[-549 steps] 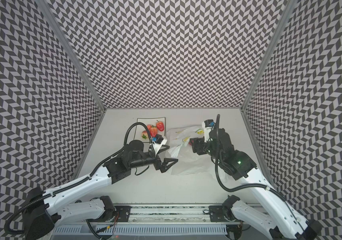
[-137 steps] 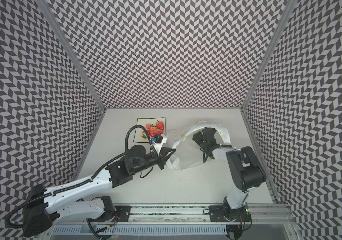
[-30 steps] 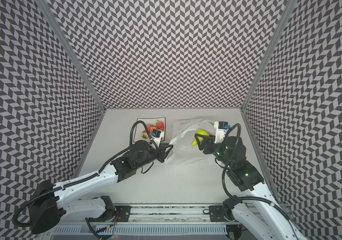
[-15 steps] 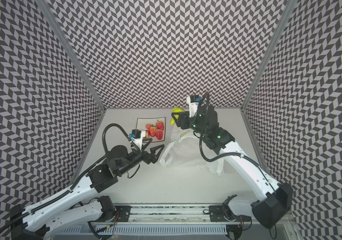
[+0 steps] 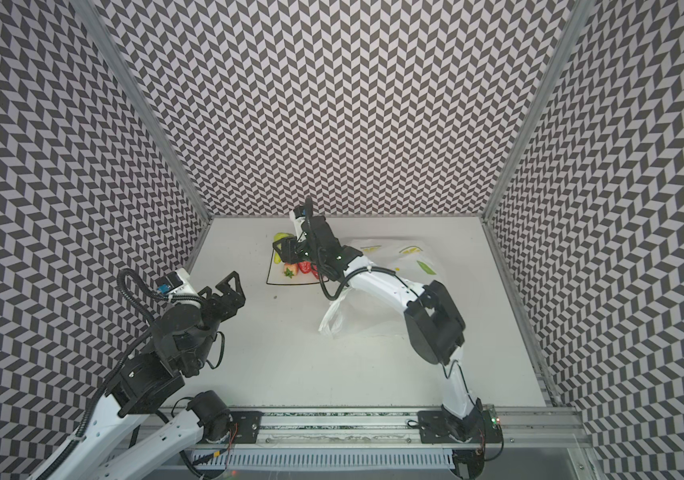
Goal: Take the fake fruits out of the plastic bag
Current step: 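Lower the green pear onto the white plate and open the right gripper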
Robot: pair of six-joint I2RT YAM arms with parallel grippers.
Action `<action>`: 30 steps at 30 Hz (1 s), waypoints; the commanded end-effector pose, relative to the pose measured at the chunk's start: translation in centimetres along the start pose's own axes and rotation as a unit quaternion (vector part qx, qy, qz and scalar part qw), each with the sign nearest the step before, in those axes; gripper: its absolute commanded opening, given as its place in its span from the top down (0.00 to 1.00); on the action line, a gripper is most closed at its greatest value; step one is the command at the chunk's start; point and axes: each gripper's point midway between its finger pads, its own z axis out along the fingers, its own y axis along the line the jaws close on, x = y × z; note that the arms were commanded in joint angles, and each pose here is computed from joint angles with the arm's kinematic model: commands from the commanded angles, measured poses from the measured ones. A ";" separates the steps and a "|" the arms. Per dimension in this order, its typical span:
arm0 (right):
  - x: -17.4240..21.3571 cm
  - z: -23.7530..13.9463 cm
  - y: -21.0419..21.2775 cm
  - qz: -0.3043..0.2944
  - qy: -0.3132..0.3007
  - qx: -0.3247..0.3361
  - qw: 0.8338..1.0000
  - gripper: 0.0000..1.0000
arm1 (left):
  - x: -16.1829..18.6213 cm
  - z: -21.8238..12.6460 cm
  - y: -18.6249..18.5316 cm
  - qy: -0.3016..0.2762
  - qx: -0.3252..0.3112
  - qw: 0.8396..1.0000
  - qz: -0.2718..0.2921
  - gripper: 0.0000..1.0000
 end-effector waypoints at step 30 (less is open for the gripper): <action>6.0 12.2 -9.3 -0.031 -0.027 0.135 0.990 0.29 | 0.1 -0.1 2.1 -0.009 -0.046 0.999 -0.010 0.12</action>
